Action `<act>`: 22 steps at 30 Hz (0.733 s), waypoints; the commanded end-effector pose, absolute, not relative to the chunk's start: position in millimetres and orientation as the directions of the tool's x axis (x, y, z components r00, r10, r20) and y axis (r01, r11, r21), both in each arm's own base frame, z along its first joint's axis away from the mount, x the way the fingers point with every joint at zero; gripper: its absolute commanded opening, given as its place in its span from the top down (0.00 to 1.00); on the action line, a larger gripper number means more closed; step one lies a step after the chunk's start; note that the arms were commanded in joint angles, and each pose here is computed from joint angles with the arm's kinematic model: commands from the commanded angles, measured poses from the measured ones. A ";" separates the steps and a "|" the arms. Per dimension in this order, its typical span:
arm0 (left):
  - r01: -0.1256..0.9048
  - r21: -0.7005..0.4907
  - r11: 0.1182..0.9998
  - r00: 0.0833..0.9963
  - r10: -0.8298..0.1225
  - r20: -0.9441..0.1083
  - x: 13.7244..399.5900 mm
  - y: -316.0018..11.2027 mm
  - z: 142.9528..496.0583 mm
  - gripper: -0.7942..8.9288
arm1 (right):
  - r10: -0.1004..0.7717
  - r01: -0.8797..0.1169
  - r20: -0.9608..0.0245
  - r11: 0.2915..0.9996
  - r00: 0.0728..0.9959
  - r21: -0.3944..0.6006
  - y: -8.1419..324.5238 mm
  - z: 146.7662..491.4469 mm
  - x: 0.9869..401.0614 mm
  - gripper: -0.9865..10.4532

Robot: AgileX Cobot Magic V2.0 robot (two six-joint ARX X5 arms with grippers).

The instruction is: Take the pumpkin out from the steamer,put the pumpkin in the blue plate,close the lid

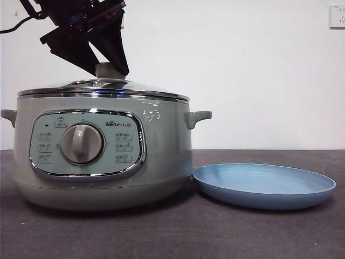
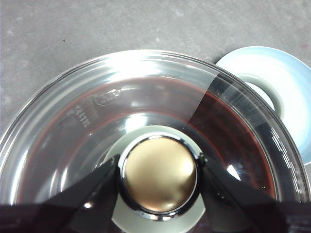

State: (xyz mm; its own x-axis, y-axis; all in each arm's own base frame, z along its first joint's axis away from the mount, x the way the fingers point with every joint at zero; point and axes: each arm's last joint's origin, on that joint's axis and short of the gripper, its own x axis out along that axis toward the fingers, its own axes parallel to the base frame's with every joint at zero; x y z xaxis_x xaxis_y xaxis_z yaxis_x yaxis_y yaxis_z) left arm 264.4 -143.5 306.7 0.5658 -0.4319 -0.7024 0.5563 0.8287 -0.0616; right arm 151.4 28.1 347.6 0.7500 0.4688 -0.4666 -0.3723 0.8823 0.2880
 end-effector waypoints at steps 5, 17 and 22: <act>0.573 -0.059 0.818 0.583 -0.457 -0.672 263.1 -144.4 319.0 0.93 | 0.476 -0.382 -0.450 0.878 0.755 0.288 28.6 349.7 152.2 0.58; 0.477 0.052 0.878 0.783 -0.397 -0.479 215.8 -114.4 399.8 0.93 | 0.660 -0.569 -0.414 0.751 0.627 0.337 56.4 344.8 176.2 0.58; 0.381 0.106 0.919 0.862 -0.311 -0.400 181.1 -92.2 423.4 0.93 | 0.719 -0.637 -0.462 0.686 0.519 0.351 91.6 336.2 199.9 0.57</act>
State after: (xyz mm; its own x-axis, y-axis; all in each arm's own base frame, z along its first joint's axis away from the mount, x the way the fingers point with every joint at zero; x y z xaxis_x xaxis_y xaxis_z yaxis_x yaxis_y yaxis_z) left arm 186.6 -95.2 413.3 0.8324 -0.3099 -0.4594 0.3923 0.9151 0.0935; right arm 196.0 85.1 335.4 0.5318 0.7086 -0.4638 -0.6231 0.6983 0.3523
